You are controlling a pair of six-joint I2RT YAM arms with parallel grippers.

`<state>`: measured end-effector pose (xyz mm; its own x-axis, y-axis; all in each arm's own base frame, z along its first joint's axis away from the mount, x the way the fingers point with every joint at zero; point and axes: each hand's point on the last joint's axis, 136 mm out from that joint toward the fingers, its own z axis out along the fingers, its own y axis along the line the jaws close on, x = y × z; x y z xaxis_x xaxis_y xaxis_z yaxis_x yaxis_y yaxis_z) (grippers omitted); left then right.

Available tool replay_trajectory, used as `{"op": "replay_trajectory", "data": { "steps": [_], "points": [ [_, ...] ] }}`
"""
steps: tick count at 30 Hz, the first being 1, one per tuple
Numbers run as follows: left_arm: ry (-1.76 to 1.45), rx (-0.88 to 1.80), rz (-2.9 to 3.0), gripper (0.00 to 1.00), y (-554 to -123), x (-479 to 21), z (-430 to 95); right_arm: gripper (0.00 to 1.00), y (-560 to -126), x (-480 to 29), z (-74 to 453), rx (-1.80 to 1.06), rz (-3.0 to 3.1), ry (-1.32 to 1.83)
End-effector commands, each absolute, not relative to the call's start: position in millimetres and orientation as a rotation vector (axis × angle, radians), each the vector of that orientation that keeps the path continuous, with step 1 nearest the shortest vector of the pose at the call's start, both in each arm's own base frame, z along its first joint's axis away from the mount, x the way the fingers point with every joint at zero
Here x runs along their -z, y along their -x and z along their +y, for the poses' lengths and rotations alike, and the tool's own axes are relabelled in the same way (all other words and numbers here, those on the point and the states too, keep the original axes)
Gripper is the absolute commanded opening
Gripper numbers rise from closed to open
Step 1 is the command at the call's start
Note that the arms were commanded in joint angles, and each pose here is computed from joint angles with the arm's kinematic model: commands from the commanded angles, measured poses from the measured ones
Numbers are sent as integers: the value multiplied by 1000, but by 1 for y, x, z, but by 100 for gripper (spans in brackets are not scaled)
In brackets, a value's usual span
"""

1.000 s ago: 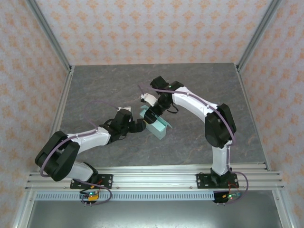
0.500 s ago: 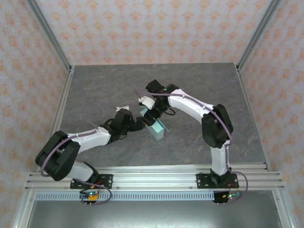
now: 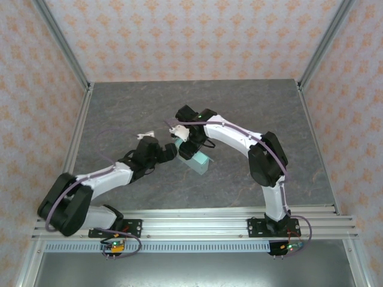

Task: Fold the paper box

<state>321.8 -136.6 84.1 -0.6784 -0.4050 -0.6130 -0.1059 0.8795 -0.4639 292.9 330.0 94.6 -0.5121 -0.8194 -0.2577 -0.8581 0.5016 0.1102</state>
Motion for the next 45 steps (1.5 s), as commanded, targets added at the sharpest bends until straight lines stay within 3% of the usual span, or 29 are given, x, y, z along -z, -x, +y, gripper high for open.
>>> {"op": "replay_trajectory", "data": {
  "steps": [1, 6, 9, 10, 14, 18, 21, 27, 31, 33, 38, 45],
  "points": [
    [296, 565, 2142, 99, -324, -123, -126, 50, -285, -100, 310, -218, 2517, 1580],
    [35, 666, 2073, 97, -320, -159, -152, 50, -281, -108, 303, -225, 2375, 1720],
    [0, 792, 2098, 78, -325, -159, -170, 46, -286, -109, 298, -212, 2351, 1721],
    [-5, 828, 2097, 76, -327, -159, -174, 46, -288, -110, 297, -231, 2354, 1709],
    [-156, 930, 2049, 78, -320, -171, -193, 46, -292, -109, 293, -260, 2361, 1699],
    [-437, 843, 2049, 82, -308, -169, -204, 47, -293, -110, 288, -273, 2362, 1704],
    [-545, 818, 2033, 75, -308, -166, -214, 47, -294, -113, 288, -276, 2360, 1698],
    [-693, 744, 1949, 73, -316, -161, -237, 47, -290, -113, 290, -310, 2356, 1702],
    [-748, 687, 1905, 58, -325, -156, -239, 47, -289, -115, 288, -331, 2355, 1695],
    [-756, 676, 1866, 43, -328, -160, -240, 47, -290, -116, 287, -330, 2351, 1688],
    [-746, 642, 1792, 25, -333, -171, -239, 46, -289, -118, 285, -337, 2350, 1688],
    [-813, 588, 1750, 18, -330, -164, -235, 46, -285, -115, 285, -370, 2345, 1691]
  ]
}}
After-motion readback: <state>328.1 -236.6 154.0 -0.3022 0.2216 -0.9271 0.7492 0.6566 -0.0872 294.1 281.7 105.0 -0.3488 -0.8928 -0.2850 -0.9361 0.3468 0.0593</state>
